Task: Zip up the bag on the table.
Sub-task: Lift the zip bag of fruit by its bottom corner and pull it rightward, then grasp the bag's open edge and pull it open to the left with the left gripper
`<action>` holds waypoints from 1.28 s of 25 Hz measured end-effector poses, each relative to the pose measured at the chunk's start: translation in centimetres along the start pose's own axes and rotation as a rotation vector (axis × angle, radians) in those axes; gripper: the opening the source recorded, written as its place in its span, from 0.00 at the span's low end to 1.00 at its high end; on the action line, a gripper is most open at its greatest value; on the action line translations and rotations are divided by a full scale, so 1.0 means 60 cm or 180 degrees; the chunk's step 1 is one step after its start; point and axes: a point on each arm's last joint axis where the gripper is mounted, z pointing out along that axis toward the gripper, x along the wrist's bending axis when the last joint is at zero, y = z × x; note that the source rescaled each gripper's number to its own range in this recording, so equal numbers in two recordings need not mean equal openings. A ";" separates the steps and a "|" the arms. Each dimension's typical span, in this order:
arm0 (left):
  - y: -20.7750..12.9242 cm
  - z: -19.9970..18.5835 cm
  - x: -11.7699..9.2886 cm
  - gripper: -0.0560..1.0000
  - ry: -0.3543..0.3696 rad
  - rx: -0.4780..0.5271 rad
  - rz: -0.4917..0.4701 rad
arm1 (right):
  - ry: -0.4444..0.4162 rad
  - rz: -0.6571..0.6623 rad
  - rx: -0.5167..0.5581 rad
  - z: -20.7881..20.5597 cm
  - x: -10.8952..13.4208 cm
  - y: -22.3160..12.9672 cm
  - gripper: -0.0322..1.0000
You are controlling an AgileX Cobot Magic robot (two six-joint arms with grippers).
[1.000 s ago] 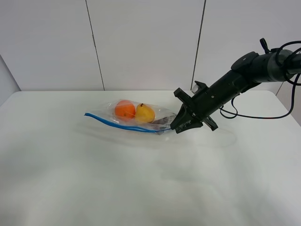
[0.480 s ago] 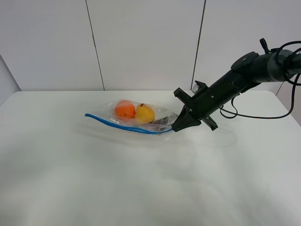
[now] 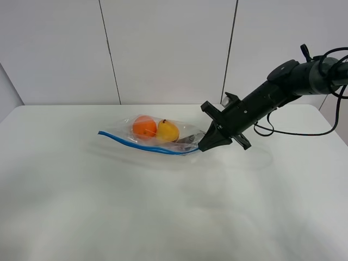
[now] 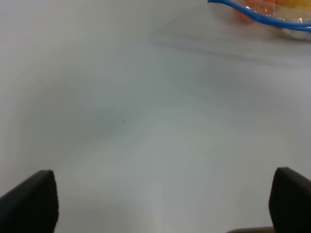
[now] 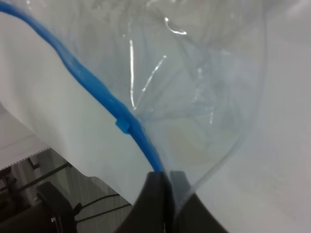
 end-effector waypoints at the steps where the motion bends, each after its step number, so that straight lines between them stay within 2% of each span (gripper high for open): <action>1: 0.000 0.000 0.000 1.00 0.0000 0.0000 0.0000 | 0.0029 -0.0012 -0.0012 0.000 0.001 0.001 0.03; 11: 0.000 0.000 0.000 1.00 0.0000 0.0000 0.0000 | 0.0366 -0.0179 -0.0210 -0.002 0.018 0.010 0.03; 32: 0.000 0.000 0.000 1.00 0.0000 0.0000 0.0000 | 0.0343 -0.0188 -0.0275 -0.002 0.017 0.013 0.03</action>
